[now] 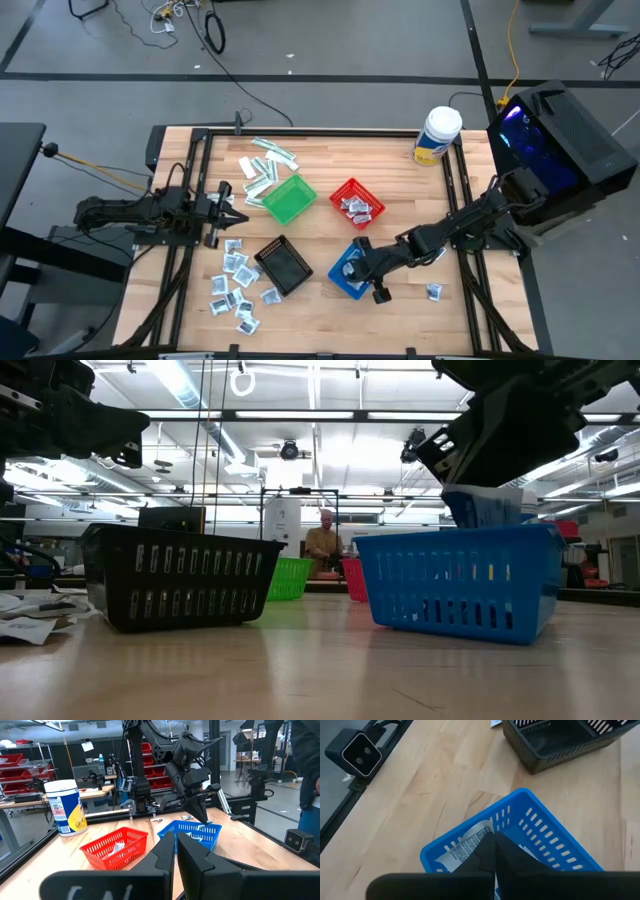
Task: Pick & Place First Aid Supplies
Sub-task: Put the blue alcohol pad into the blue bin
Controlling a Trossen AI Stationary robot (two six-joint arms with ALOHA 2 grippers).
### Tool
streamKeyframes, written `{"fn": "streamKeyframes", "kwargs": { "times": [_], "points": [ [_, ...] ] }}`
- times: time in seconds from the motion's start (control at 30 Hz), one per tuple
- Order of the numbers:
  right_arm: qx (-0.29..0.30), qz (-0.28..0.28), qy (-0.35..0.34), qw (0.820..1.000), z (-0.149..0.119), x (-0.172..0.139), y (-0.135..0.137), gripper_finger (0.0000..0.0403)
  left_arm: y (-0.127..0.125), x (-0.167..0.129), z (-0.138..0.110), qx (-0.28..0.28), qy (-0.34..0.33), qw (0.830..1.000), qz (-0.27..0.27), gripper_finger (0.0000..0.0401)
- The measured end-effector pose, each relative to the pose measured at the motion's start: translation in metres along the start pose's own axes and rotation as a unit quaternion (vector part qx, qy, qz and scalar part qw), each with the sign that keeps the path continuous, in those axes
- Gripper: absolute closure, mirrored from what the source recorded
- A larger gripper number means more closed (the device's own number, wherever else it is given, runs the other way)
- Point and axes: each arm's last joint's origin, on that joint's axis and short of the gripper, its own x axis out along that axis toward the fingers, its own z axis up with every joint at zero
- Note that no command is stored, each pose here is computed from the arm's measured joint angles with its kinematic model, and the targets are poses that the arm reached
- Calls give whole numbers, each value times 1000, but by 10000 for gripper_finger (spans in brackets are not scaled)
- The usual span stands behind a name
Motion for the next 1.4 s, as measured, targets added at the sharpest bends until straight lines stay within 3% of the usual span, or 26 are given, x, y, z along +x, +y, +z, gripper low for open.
{"fn": "streamKeyframes", "kwargs": {
  "times": [0.2,0.93,1.4],
  "points": [
    [0,-1,0,1000,0,0,0,391,0,0,0,0,0,1000,0,376],
    [21,-5,7,1000,-1,-2,0,284,0,0,0,0,0,1000,0,376],
    [-9,-8,44,999,-1,-59,2,239,0,0,0,0,0,1000,0,376]
  ]
}}
